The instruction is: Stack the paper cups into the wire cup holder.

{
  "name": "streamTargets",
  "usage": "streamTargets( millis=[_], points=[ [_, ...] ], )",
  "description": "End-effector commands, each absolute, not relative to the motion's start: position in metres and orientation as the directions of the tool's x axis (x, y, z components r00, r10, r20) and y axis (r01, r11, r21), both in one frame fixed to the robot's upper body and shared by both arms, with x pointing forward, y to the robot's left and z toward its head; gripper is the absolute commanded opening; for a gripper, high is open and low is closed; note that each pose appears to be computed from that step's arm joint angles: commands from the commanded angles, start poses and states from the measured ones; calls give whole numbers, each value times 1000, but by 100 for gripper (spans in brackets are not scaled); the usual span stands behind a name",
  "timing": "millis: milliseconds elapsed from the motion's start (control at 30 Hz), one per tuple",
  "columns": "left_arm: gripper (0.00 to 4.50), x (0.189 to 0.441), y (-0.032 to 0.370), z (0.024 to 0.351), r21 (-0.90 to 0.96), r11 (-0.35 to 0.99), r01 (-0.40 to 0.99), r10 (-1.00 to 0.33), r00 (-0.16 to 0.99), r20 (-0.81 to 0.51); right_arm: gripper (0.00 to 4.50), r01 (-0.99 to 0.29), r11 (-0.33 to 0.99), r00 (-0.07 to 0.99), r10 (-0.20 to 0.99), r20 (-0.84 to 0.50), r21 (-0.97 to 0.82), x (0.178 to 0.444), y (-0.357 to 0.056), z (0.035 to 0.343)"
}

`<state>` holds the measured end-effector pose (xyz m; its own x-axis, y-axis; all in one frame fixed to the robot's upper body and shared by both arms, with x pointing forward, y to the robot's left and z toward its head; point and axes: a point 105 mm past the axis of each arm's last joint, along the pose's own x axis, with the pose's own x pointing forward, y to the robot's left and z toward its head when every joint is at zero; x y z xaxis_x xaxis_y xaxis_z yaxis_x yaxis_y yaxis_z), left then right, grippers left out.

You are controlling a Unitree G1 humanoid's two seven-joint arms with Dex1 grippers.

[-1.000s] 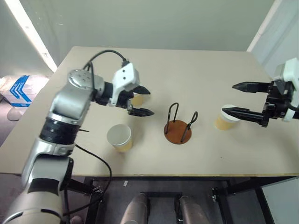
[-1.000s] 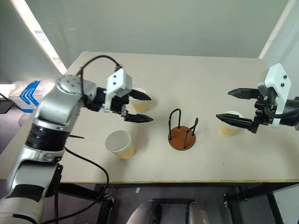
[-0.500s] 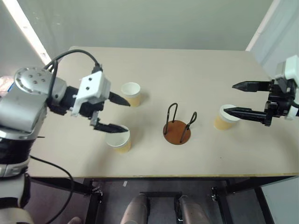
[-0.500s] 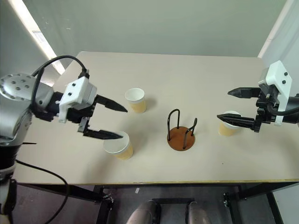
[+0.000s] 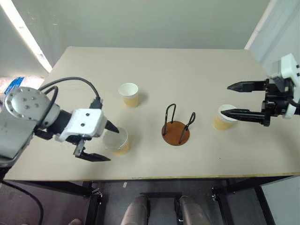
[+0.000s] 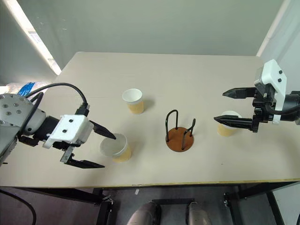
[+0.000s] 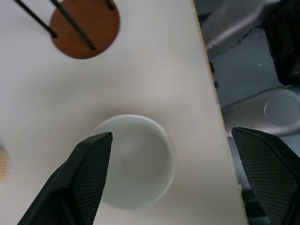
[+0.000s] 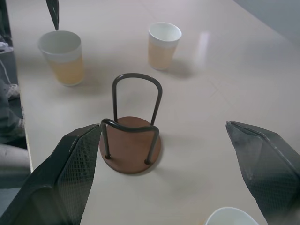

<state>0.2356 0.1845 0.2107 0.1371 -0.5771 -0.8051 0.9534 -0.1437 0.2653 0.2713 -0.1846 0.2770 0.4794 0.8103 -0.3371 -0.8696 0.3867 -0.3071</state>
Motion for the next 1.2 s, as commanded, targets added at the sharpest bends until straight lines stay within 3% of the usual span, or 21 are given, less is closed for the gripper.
streamTargets(
  millis=[33,267,633,1200],
  points=[
    [446,232,185,220,308,-170,936,-552,169,-816,450,-872,362,465,823,-327,-329,268,-182,287],
    [446,229,189,212,287,-189,939,-510,156,-846,450,-908,282,364,896,-255,-309,256,-171,294],
    [446,226,190,209,265,-209,941,-465,142,-874,450,-945,94,194,932,-307,-314,235,-162,269],
    [446,220,201,193,236,-184,954,-361,158,-919,450,-946,3,121,931,-344,-323,230,-164,256]
  ],
)
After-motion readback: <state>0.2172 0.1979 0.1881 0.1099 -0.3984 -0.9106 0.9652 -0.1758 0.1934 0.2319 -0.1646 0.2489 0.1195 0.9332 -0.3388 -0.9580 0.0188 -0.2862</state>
